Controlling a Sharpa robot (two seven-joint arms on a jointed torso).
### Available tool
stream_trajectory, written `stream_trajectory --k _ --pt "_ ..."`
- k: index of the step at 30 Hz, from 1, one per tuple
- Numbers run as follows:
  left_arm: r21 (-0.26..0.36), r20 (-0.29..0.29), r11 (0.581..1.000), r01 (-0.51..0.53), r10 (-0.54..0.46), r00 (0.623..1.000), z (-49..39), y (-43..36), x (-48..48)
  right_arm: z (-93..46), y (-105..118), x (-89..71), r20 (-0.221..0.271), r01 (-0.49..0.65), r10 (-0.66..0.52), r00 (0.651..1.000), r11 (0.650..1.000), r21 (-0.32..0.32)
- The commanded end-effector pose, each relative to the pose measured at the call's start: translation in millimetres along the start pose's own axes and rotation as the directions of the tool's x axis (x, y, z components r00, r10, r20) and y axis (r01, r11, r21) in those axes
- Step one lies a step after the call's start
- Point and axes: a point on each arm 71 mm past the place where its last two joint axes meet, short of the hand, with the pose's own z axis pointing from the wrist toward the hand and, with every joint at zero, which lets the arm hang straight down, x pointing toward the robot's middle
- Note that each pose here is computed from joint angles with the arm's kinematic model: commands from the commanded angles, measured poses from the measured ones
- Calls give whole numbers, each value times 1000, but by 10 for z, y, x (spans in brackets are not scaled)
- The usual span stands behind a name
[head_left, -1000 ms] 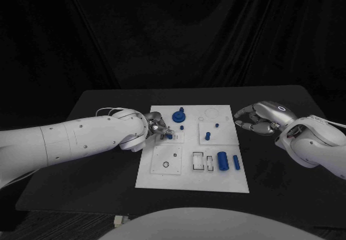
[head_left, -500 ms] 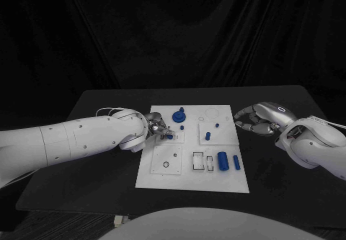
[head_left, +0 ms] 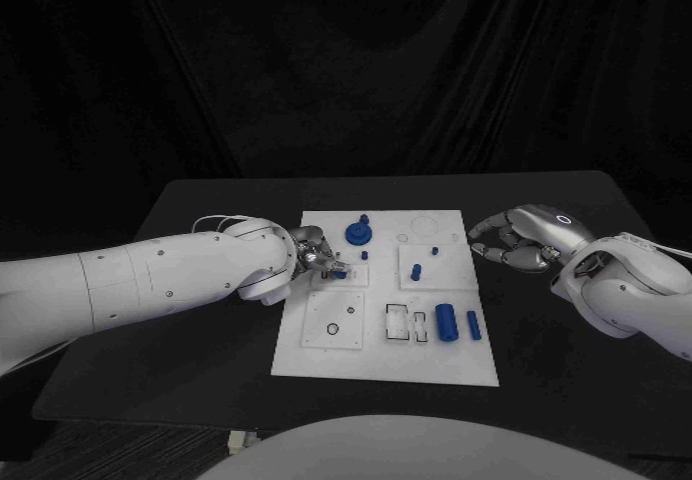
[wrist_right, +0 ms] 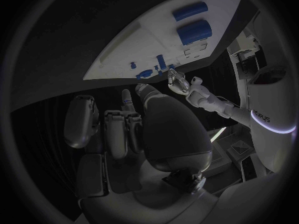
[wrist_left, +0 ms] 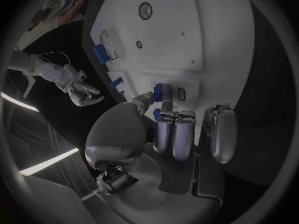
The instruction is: Assemble the parts on the task board
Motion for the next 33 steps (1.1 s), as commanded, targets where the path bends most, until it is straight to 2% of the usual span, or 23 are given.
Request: stream_trajectory --k 1,19,33 --pt "-14 -36 1000 -12 11 999 4 20 55 -4 -3 3 9 1 -1 1000 1000 5" --pt "21 -3 1000 5 -5 1000 -6 -4 36 -3 -5 5 8 1 -1 1000 1000 6" --pt "28 43 999 29 -30 999 -76 31 -9 -13 -15 -2 12 2 -2 1000 1000 8"
